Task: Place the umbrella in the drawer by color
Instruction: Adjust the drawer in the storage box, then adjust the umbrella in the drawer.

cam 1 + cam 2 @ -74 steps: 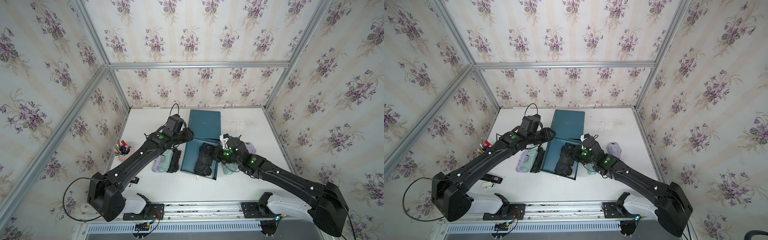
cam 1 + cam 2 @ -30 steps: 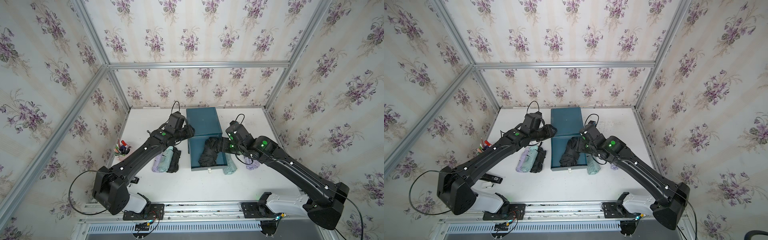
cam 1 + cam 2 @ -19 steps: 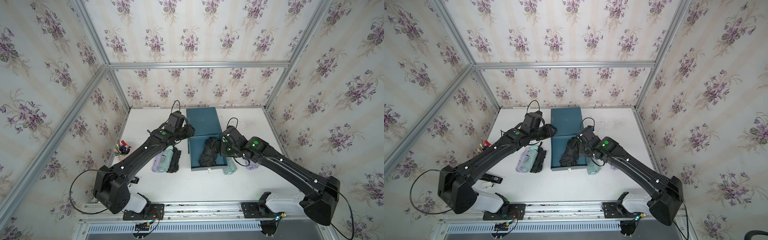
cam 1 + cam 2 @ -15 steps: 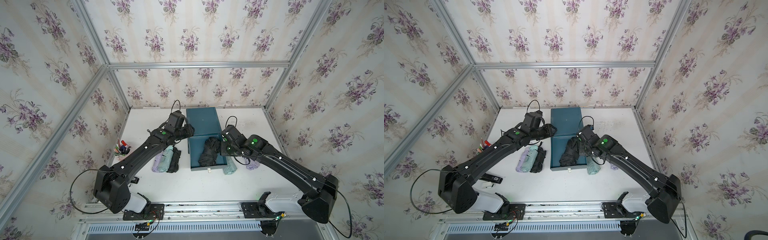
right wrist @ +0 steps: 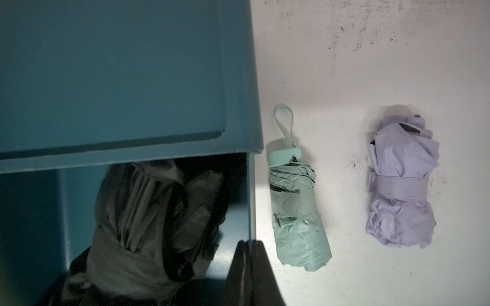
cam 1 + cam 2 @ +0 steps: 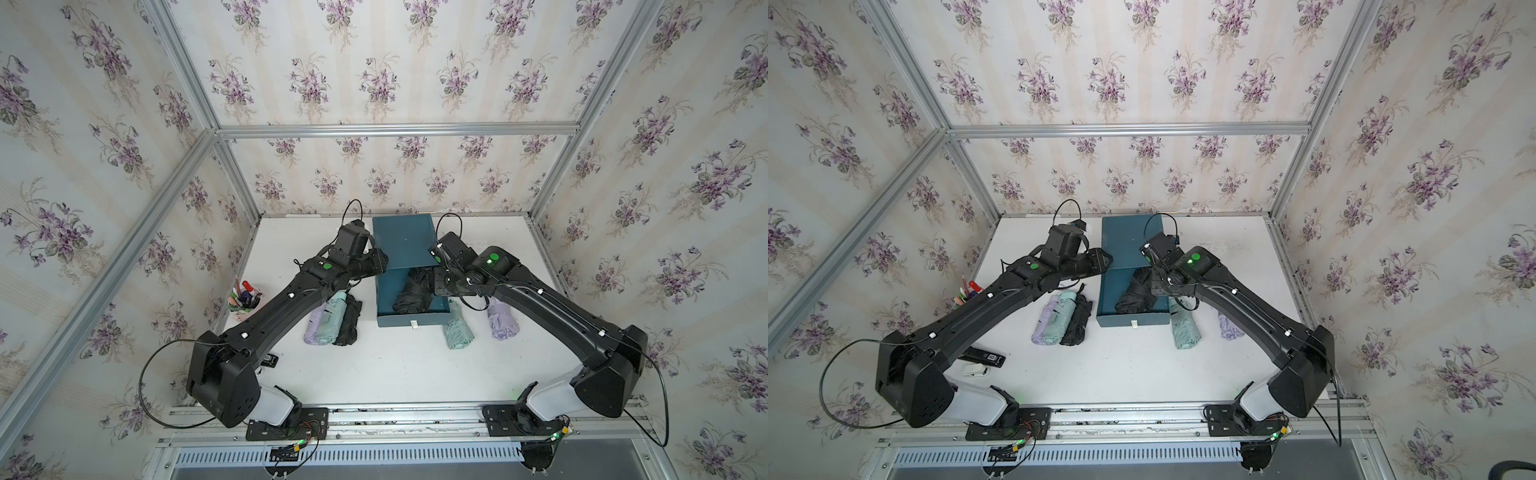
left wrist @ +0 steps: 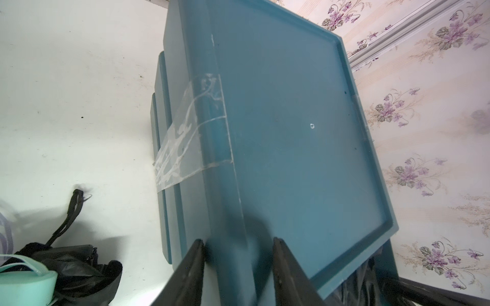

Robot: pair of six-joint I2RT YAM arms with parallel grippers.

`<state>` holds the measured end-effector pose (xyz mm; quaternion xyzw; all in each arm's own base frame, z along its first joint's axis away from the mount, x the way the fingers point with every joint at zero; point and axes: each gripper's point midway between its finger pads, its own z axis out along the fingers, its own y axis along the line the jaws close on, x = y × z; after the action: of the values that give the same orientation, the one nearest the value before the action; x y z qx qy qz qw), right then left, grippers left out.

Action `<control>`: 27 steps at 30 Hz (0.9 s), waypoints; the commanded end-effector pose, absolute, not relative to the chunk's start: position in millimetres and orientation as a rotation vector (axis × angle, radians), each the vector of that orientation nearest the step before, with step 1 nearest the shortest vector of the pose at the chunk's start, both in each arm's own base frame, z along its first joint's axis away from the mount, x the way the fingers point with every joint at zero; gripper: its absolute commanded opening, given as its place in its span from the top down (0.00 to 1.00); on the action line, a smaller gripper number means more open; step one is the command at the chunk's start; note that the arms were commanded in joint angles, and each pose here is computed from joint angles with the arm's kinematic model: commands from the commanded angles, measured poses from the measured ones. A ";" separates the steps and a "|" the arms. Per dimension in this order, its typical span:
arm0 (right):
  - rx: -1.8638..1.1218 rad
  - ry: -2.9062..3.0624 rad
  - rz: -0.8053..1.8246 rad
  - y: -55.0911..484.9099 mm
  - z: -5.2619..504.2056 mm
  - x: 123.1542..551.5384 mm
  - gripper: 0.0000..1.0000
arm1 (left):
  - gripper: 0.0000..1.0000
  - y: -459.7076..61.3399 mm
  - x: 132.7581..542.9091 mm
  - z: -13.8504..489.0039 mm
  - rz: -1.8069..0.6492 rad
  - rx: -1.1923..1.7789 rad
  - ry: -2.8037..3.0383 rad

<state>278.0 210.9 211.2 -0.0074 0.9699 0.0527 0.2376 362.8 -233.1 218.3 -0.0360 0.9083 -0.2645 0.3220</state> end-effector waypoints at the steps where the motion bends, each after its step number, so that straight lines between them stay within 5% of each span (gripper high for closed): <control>1: 0.003 2.593 0.240 221.6 217.4 285.9 0.96 | 0.60 -214.6 317.9 168.3 -0.568 -0.050 2.657; 4: 0.009 2.572 0.235 216.8 224.2 282.2 0.68 | 0.60 -213.9 317.2 167.8 -0.567 -0.054 2.658; 10: -0.073 2.437 0.257 240.3 269.3 269.7 0.48 | 0.59 -214.3 316.9 165.0 -0.571 -0.076 2.667; 14: -0.134 2.476 0.307 271.7 256.4 261.0 0.34 | 0.59 -214.5 317.9 167.1 -0.572 -0.077 2.662; 21: -0.028 2.525 0.248 271.5 216.6 280.1 0.22 | 0.59 -214.5 318.9 170.5 -0.568 -0.072 2.658; 27: -0.044 2.560 0.557 301.1 206.8 282.2 0.14 | 0.60 -217.5 318.1 170.2 -0.586 -0.051 2.662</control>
<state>281.2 273.7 198.2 -0.0125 0.9552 0.1249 0.2681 359.0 -234.8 218.5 -0.0292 0.9110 -0.2673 0.3127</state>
